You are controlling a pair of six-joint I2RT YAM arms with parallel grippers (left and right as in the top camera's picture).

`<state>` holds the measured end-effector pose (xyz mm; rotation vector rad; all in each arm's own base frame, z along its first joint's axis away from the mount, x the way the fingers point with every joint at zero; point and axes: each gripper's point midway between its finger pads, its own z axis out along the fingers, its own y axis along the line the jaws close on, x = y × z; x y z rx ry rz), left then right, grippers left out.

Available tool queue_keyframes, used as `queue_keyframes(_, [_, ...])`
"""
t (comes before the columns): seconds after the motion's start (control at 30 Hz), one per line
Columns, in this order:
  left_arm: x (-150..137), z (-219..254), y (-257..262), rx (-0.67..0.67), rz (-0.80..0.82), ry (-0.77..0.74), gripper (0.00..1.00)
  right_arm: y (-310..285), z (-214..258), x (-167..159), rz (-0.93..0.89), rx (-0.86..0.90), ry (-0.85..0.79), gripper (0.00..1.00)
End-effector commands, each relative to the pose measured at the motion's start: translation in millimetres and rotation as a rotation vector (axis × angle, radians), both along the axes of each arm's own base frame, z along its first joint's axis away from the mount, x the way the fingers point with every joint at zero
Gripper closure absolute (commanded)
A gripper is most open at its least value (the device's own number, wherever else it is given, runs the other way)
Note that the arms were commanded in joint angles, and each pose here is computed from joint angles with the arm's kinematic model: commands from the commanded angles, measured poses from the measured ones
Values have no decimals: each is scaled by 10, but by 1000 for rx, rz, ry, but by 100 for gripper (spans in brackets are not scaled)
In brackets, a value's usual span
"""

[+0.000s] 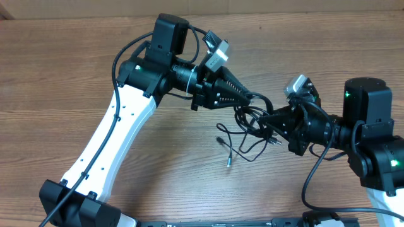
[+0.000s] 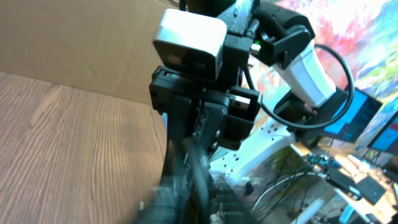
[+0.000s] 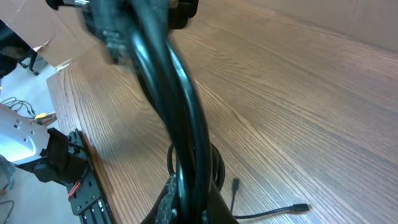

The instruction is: Untangle cables

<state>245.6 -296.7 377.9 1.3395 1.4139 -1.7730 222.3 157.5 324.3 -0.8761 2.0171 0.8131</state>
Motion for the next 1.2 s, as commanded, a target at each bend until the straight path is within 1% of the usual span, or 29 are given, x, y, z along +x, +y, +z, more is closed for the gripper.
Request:
queue_keyframes(0.0, [5, 56, 15, -1, 8, -8, 13, 25, 121, -19, -2, 39, 0, 96])
queue_keyframes(0.03, [25, 47, 20, 9, 18, 3, 0, 14, 116, -2, -19, 38, 9, 96])
queue_keyframes(0.13, [195, -28, 80, 90, 103, 105, 0, -109, 87, 168, -184, 41, 75, 96])
queue_keyframes(0.3, [525, -272, 210, 250, 305, 256, 0, -179, 221, 375, -353, 146, 136, 96])
queue_keyframes(0.37, [606, -382, 261, 303, 368, 280, 0, -174, 292, 422, -380, 190, 145, 96])
queue_keyframes(0.4, [662, -482, 290, 352, 418, 287, 0, -169, 329, 440, -394, 216, 155, 96])
queue_keyframes(0.47, [748, -627, 350, 423, 496, 264, 0, -141, 423, 422, -389, 262, 158, 96])
queue_keyframes(0.6, [757, -558, 376, 415, 520, 191, 0, -11, 666, 275, -271, 329, 100, 96])
queue_keyframes(0.7, [708, -467, 393, 401, 524, 168, 0, -5, 729, 273, -260, 337, 68, 96])
queue_keyframes(0.9, [602, -287, 414, 368, 525, 124, 0, 90, 864, 191, -167, 375, 36, 96])
queue_keyframes(1.07, [437, -161, 382, 313, 445, 127, 0, 91, 861, 197, -167, 375, 37, 96])
queue_keyframes(1.13, [406, -141, 372, 301, 427, 124, 6, 93, 876, 201, -165, 377, 31, 96])
queue_keyframes(1.17, [388, -148, 358, 304, 420, 118, 14, 95, 891, 202, -163, 381, 27, 96])
